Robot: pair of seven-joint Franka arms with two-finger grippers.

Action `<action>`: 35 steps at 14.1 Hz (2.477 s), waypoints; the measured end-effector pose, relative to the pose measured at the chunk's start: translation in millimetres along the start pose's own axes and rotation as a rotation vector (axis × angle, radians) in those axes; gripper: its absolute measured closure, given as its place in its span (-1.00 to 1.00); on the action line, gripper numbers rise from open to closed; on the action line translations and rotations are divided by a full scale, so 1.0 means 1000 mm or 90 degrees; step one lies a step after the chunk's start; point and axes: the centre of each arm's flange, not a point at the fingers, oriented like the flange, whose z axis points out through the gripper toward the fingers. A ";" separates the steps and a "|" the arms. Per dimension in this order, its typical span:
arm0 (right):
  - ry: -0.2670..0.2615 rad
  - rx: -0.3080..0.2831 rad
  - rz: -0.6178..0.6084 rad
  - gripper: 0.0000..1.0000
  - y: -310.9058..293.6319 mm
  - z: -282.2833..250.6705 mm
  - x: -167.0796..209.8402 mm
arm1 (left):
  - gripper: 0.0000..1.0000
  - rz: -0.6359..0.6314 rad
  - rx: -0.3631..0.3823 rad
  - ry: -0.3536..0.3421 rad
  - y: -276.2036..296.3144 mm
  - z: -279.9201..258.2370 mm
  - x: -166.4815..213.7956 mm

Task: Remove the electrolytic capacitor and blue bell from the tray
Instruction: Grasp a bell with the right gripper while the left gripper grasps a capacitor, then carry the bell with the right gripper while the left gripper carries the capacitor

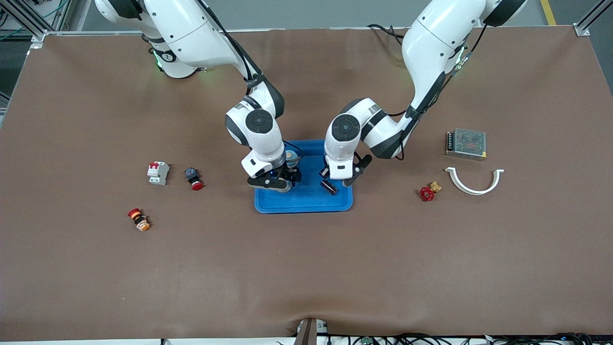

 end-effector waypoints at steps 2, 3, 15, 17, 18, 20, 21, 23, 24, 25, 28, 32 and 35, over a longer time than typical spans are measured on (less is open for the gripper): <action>-0.001 -0.002 -0.003 -1.00 -0.001 0.005 -0.002 | 0.33 0.011 -0.007 0.008 0.006 -0.015 0.006; 0.000 -0.003 -0.004 -0.99 -0.002 0.006 -0.003 | 0.33 0.018 -0.004 0.014 0.007 -0.027 0.011; 0.001 -0.027 -0.004 -0.36 -0.011 -0.028 0.017 | 0.33 0.191 0.135 0.027 -0.069 -0.172 0.216; -0.007 -0.053 -0.024 -0.36 -0.012 -0.074 0.031 | 0.33 0.225 0.150 0.003 -0.094 -0.168 0.263; -0.013 -0.064 -0.044 -0.36 -0.007 -0.100 0.039 | 0.33 0.243 0.156 -0.010 -0.107 -0.164 0.284; -0.029 -0.087 -0.086 -0.36 0.017 -0.145 0.061 | 0.33 0.279 0.166 -0.037 -0.136 -0.154 0.321; -0.036 -0.095 -0.108 -0.36 0.035 -0.166 0.074 | 0.33 0.298 0.170 -0.048 -0.151 -0.150 0.340; -0.051 -0.105 -0.153 -0.36 0.074 -0.199 0.101 | 0.33 0.337 0.190 -0.057 -0.183 -0.143 0.375; -0.058 -0.108 -0.176 -0.36 0.096 -0.213 0.114 | 0.33 0.355 0.202 -0.061 -0.198 -0.139 0.389; -0.065 -0.111 -0.197 -0.36 0.119 -0.226 0.127 | 0.33 0.375 0.209 -0.067 -0.211 -0.135 0.400; -0.082 -0.110 -0.262 -0.36 0.198 -0.248 0.159 | 0.33 0.426 0.200 -0.086 -0.239 -0.122 0.422; -0.110 -0.101 -0.335 -0.36 0.294 -0.254 0.183 | 0.33 0.464 0.180 -0.060 -0.253 -0.086 0.418; -0.128 -0.058 -0.386 -0.36 0.370 -0.252 0.198 | 0.33 0.478 0.158 -0.036 -0.267 -0.058 0.412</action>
